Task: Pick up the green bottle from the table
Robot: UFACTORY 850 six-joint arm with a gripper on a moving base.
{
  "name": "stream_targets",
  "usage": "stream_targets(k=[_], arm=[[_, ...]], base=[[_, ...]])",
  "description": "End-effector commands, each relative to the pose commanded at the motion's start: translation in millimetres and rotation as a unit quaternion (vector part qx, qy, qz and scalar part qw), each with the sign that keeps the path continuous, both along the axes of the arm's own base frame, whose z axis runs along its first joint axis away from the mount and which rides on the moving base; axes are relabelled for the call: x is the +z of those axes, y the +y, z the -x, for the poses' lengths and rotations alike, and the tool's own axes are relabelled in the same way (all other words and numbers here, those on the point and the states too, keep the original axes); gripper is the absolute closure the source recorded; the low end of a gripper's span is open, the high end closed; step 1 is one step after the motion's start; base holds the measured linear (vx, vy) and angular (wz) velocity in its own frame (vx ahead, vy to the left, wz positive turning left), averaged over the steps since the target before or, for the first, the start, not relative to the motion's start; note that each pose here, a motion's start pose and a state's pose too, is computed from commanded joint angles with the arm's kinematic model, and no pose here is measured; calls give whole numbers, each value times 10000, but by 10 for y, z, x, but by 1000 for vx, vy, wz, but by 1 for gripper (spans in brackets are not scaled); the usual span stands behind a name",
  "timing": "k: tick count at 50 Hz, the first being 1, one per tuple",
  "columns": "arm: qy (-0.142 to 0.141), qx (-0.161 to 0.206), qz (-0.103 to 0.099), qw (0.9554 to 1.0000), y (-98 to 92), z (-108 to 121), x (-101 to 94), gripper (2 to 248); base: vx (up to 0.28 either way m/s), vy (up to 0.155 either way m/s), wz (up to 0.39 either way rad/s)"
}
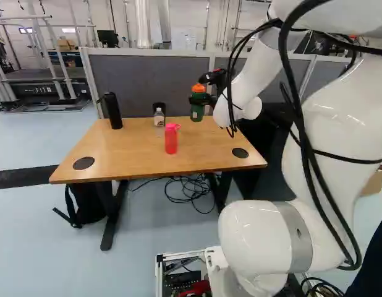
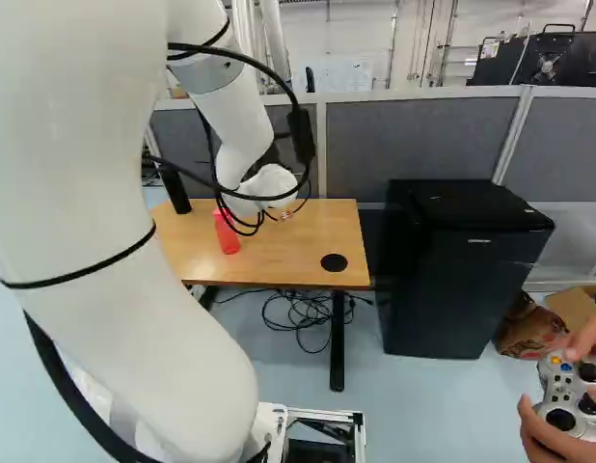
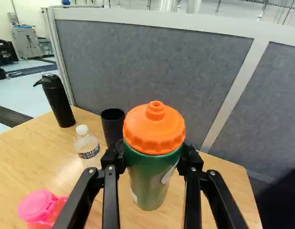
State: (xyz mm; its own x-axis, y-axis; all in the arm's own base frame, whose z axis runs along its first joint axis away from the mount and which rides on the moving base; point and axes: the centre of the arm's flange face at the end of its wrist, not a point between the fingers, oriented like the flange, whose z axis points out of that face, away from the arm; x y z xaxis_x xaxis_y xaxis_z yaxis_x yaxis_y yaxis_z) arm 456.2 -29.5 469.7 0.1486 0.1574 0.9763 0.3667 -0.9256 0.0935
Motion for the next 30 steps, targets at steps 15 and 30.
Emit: stream_targets(k=[15, 30], arm=[[-180, -144, 32, 9997, -84, 259, 159, 128], [-326, -286, 62, 9990, -143, 556, 257, 128]], base=[[0, 0, 0], [0, 0, 0]])
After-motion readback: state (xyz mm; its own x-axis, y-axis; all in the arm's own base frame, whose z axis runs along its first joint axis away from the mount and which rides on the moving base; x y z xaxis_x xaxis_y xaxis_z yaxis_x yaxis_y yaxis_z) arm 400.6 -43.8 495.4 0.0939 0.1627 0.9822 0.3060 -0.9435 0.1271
